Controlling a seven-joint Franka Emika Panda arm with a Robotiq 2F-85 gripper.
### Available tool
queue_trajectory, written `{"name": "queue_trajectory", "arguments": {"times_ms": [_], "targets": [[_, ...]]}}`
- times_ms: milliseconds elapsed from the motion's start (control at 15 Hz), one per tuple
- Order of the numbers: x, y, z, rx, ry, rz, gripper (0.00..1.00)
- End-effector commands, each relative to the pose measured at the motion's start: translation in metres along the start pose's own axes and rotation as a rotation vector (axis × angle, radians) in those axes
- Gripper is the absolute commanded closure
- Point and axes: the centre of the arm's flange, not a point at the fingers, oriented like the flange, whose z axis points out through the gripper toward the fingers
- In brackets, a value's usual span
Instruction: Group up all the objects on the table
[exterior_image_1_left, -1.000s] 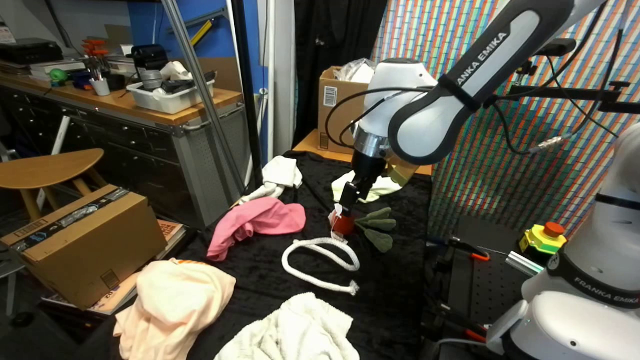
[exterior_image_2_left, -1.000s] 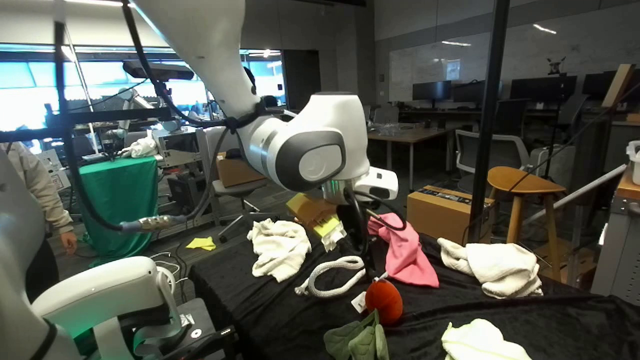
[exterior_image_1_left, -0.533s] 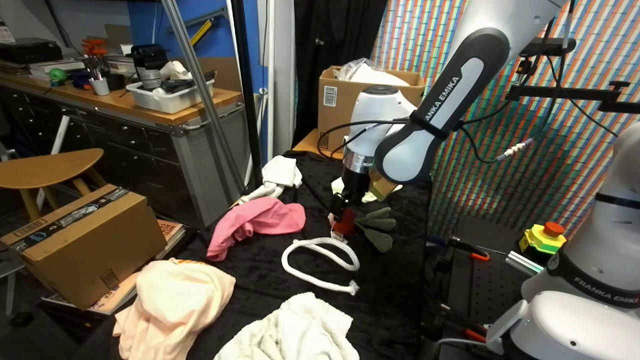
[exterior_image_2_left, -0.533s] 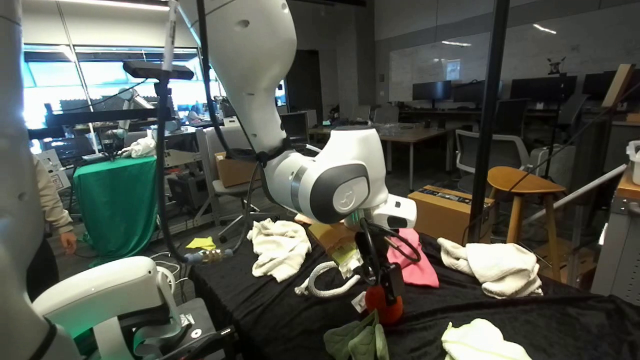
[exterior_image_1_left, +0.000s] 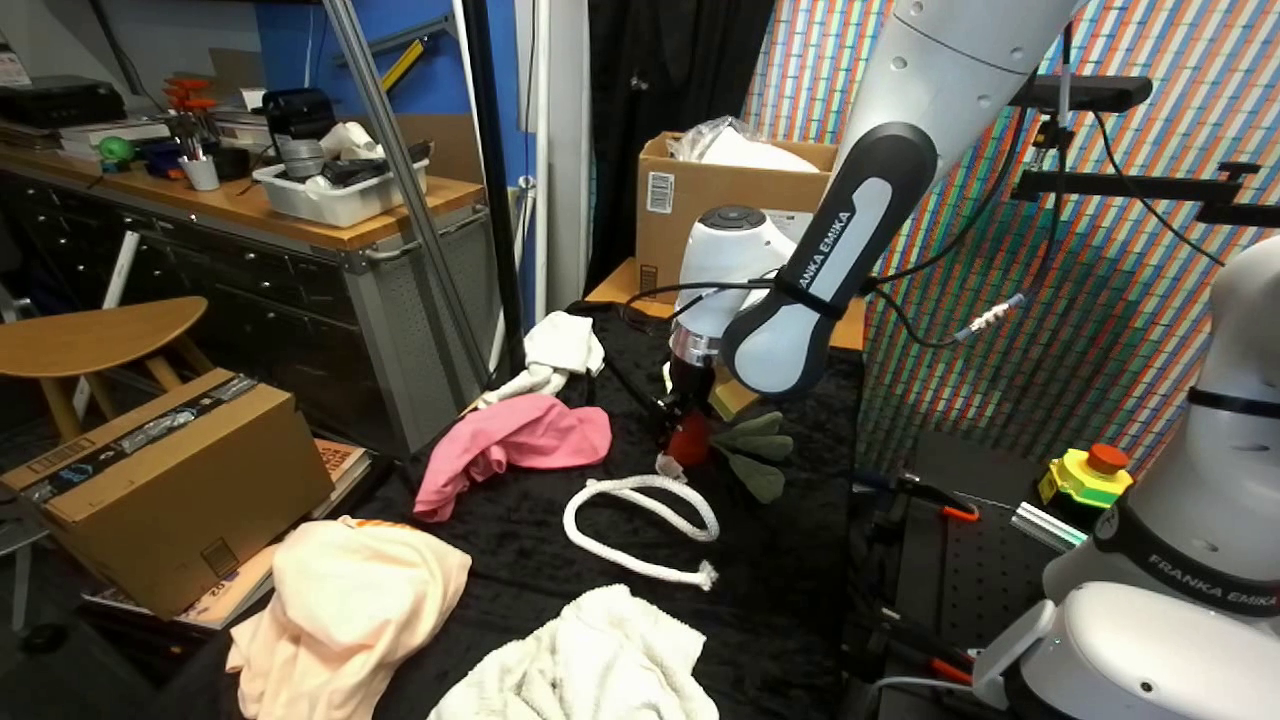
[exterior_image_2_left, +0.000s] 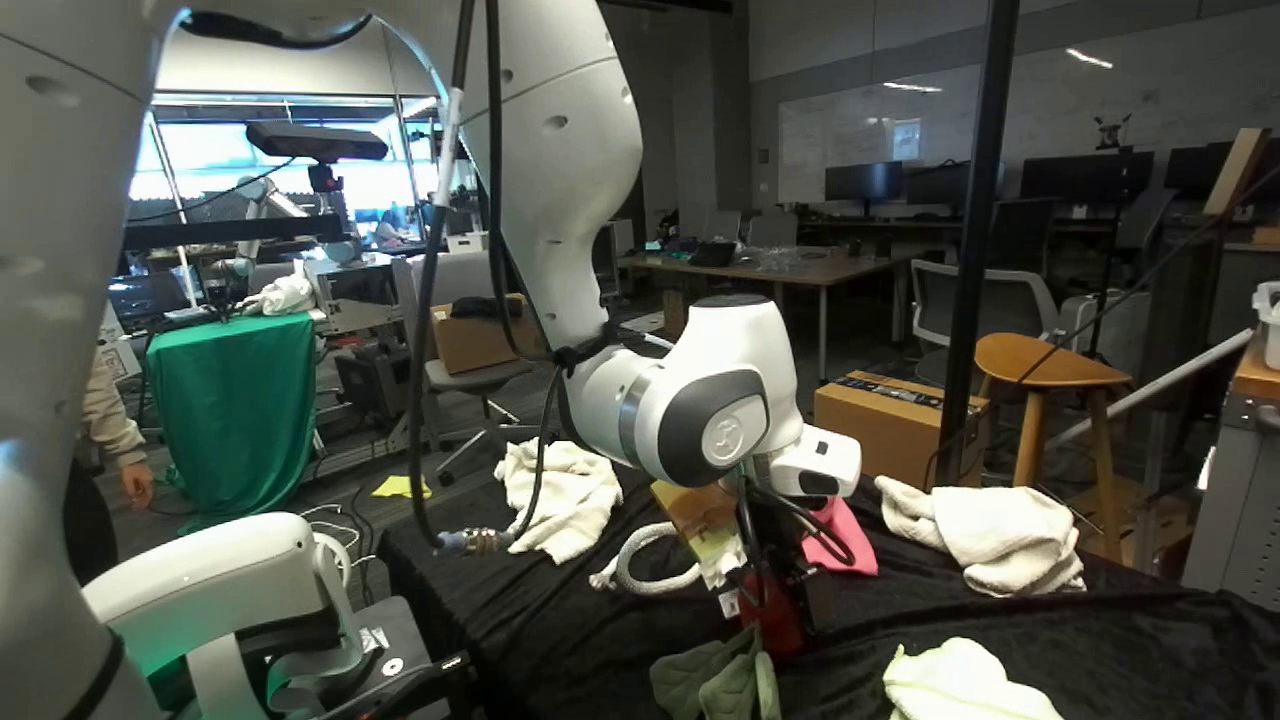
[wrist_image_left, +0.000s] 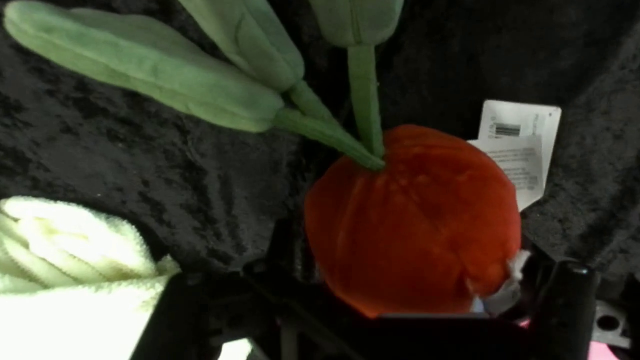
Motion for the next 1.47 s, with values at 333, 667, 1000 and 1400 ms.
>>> {"name": "queue_trajectory", "arguments": {"times_ms": [333, 667, 1000, 1400], "targets": [[0.015, -0.009, 0.006, 0.004, 0.013, 0.029, 0.73], [0.019, -0.016, -0.004, 0.023, 0.004, 0.014, 0.82], [0.018, -0.032, -0.026, 0.060, -0.026, -0.053, 0.82], [0.000, -0.057, -0.084, 0.128, -0.063, -0.249, 0.83]]}}
